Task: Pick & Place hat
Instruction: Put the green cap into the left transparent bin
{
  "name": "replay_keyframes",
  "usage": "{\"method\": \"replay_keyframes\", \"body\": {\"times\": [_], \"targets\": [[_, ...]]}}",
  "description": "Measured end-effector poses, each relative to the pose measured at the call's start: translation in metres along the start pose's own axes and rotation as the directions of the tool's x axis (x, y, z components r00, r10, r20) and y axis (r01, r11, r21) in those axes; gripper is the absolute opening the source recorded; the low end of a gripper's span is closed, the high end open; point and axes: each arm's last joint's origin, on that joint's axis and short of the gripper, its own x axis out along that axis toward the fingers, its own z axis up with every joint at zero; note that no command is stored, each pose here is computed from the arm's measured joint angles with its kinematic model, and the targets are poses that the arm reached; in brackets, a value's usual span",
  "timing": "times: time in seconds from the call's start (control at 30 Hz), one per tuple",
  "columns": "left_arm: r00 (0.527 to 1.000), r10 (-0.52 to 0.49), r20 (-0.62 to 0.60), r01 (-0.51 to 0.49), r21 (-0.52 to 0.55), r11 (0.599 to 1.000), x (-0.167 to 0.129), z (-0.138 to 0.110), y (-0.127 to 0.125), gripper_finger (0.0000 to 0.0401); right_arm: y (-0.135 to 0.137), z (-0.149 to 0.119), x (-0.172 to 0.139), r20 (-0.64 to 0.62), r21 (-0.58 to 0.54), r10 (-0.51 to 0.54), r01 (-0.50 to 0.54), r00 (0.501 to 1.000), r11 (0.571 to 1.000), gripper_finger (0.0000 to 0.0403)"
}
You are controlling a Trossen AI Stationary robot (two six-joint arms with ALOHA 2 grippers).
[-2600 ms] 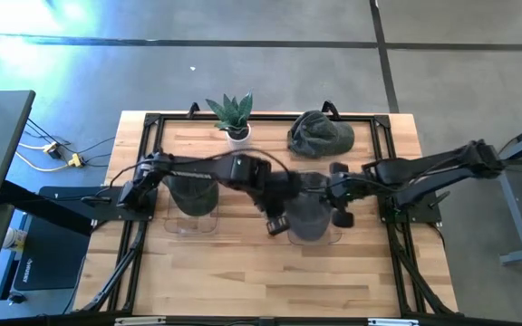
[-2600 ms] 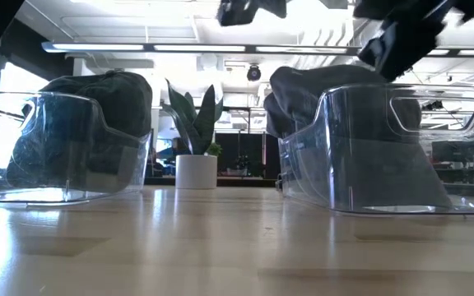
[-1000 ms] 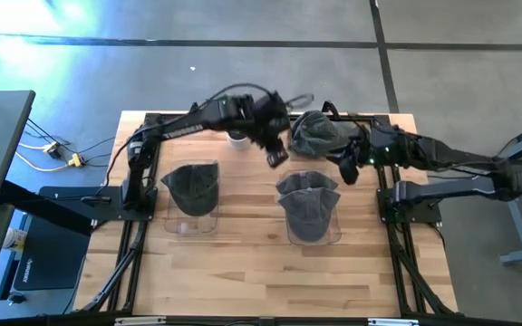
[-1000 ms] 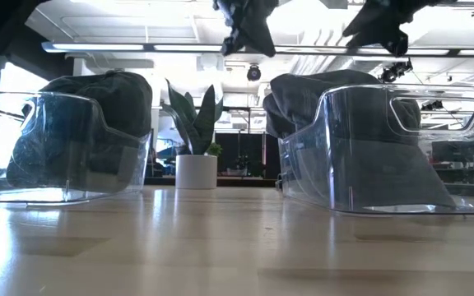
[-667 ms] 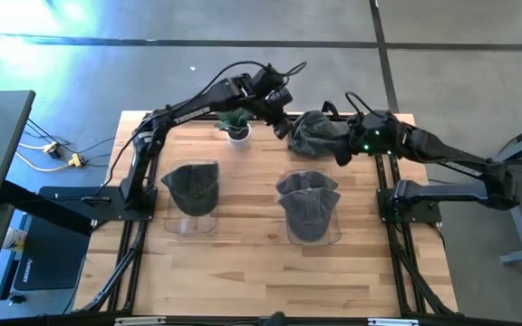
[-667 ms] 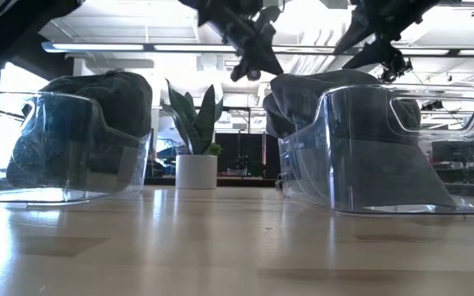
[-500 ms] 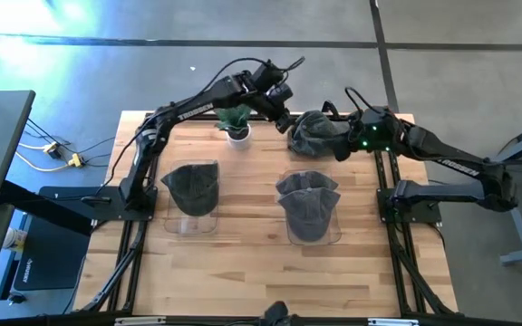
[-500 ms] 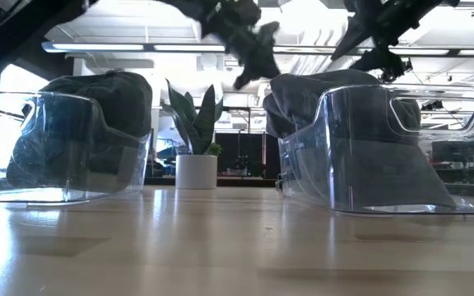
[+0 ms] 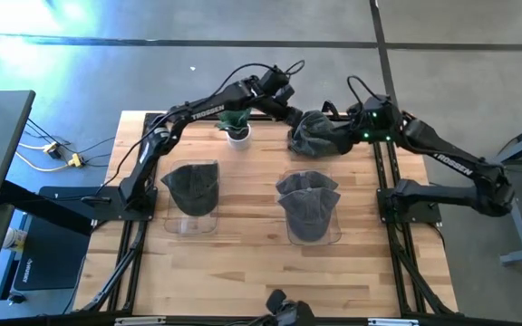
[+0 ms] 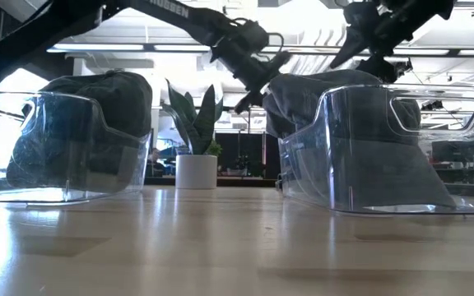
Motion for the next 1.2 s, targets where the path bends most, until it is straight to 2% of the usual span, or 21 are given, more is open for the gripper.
{"method": "replay_keyframes", "body": {"times": [0.1, 0.17, 0.33, 0.53, 0.73, 0.87, 0.93, 1.07, 1.13, 1.2], "targets": [[0.995, 0.083, 0.059, -0.077, -0.105, 0.992, 0.009, 0.001, 0.004, 0.0162, -0.003, 0.001, 0.001, -0.013, -0.034, 0.020, -0.020, 1.000, 0.999, 0.0245], [0.994, 0.109, 0.013, -0.105, -0.186, 0.977, 0.019, -0.005, 0.011, 0.0191, -0.004, 0.001, 0.002, -0.022, -0.062, 0.033, -0.035, 0.999, 0.997, 0.0245], [0.994, 0.102, -0.031, -0.107, -0.344, 0.933, 0.047, -0.014, 0.027, 0.0228, -0.004, 0.002, 0.002, -0.027, -0.112, 0.045, -0.048, 0.999, 0.993, 0.0245], [0.999, 0.038, 0.025, -0.023, -0.456, 0.890, 0.070, -0.014, 0.035, 0.0232, -0.004, 0.001, 0.002, -0.032, -0.168, 0.044, -0.049, 0.999, 0.985, 0.0245], [0.991, 0.104, 0.085, -0.044, -0.523, 0.851, 0.074, -0.012, 0.039, 0.0232, -0.005, -0.001, 0.002, -0.054, -0.161, 0.035, -0.043, 0.998, 0.986, 0.0245], [0.986, 0.124, 0.110, -0.048, -0.531, 0.846, 0.075, -0.011, 0.039, 0.0232, -0.005, -0.001, 0.002, -0.053, -0.167, 0.033, -0.041, 0.998, 0.985, 0.0245], [0.982, 0.128, 0.137, -0.036, -0.534, 0.845, 0.085, -0.013, 0.040, 0.0232, -0.005, -0.001, 0.002, -0.053, -0.167, 0.032, -0.041, 0.998, 0.985, 0.0245], [0.990, 0.097, 0.097, -0.022, -0.589, 0.808, 0.097, -0.021, 0.046, 0.0232, -0.005, -0.001, 0.002, -0.053, -0.165, 0.031, -0.040, 0.998, 0.985, 0.0245], [0.986, 0.084, 0.147, 0.019, -0.587, 0.810, 0.102, -0.018, 0.043, 0.0230, -0.005, -0.001, 0.002, -0.053, -0.163, 0.031, -0.039, 0.998, 0.986, 0.0245], [0.985, 0.087, 0.152, 0.017, -0.581, 0.814, 0.103, -0.019, 0.044, 0.0225, -0.005, -0.001, 0.002, -0.053, -0.158, 0.031, -0.039, 0.998, 0.987, 0.0245]]}}
